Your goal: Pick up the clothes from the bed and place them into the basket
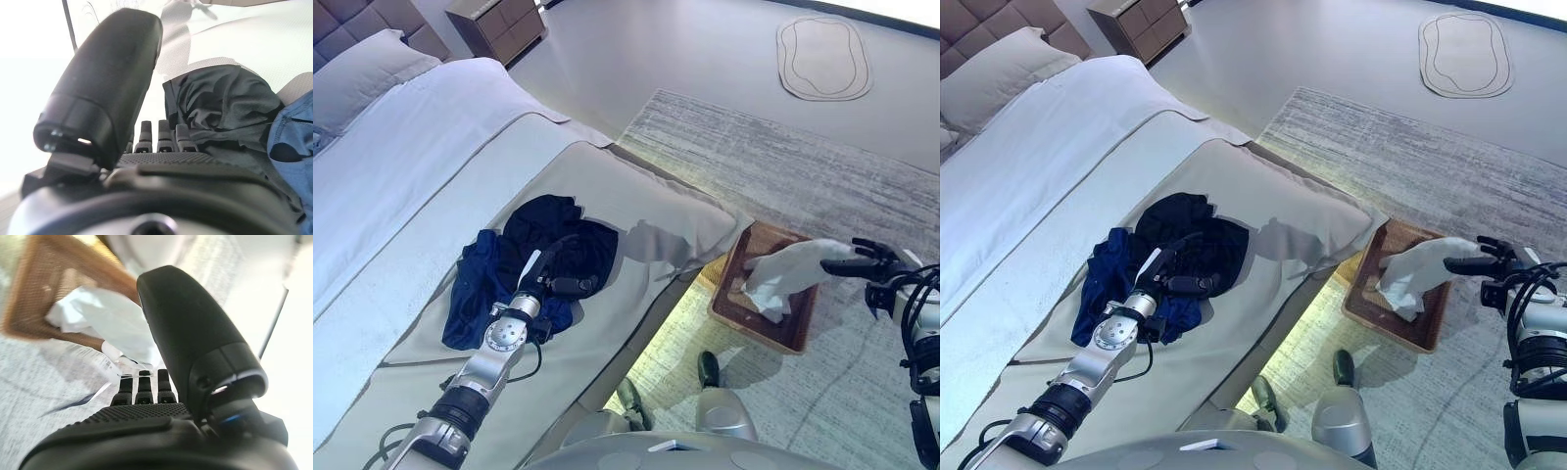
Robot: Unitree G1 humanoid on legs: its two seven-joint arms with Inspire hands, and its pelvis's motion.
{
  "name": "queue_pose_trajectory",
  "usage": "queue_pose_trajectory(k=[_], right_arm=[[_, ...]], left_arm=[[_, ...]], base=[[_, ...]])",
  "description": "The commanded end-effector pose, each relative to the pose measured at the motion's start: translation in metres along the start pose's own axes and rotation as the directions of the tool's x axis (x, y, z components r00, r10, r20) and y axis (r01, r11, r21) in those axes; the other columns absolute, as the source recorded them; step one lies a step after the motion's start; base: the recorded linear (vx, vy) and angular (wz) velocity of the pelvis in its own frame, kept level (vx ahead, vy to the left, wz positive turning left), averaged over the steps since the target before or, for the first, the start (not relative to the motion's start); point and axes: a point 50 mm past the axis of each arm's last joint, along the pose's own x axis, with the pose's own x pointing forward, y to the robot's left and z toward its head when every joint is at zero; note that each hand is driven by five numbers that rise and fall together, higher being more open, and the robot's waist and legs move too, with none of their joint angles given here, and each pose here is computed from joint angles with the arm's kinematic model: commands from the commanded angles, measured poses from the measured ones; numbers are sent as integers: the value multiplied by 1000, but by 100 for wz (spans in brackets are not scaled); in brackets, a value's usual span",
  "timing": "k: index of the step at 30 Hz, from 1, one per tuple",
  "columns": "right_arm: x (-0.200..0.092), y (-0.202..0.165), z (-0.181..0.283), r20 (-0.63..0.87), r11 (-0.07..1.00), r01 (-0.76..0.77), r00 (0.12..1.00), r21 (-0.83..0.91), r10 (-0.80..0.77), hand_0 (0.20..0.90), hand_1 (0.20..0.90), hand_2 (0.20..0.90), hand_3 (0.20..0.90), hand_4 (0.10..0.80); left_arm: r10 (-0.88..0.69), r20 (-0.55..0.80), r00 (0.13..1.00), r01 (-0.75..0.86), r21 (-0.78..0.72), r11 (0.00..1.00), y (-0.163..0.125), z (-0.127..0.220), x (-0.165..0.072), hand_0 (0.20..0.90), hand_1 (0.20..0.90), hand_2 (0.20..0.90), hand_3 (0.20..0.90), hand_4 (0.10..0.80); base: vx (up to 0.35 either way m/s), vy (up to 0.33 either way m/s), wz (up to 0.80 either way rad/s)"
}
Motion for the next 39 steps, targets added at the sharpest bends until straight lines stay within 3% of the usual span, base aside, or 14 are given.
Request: queue_pose_trajectory(k=[1,15,28,39], right_arm=[[-4,-14,45,170,997,52,985,-62,-41,900,900,900,900,800],[-19,-3,104,386,990,73,922,-117,-22,900,900,900,900,800],[-37,37,155,579,995,-55,810,-87,95,900,900,900,900,800],[-60,62,201,757,989,86,652,-123,38,900,900,900,900,800]], left_arm=[[33,182,983,-39,34,999,14,41,10,900,900,900,900,800],[76,181,981,-83,28,996,20,37,8,900,900,900,900,800],[147,123,981,-147,-12,989,21,18,1,900,900,900,900,800],[232,125,965,-228,-44,973,28,14,-6,900,900,900,900,800]], base=[[0,0,0],[-6,11,7],[6,23,16],[-21,31,27]])
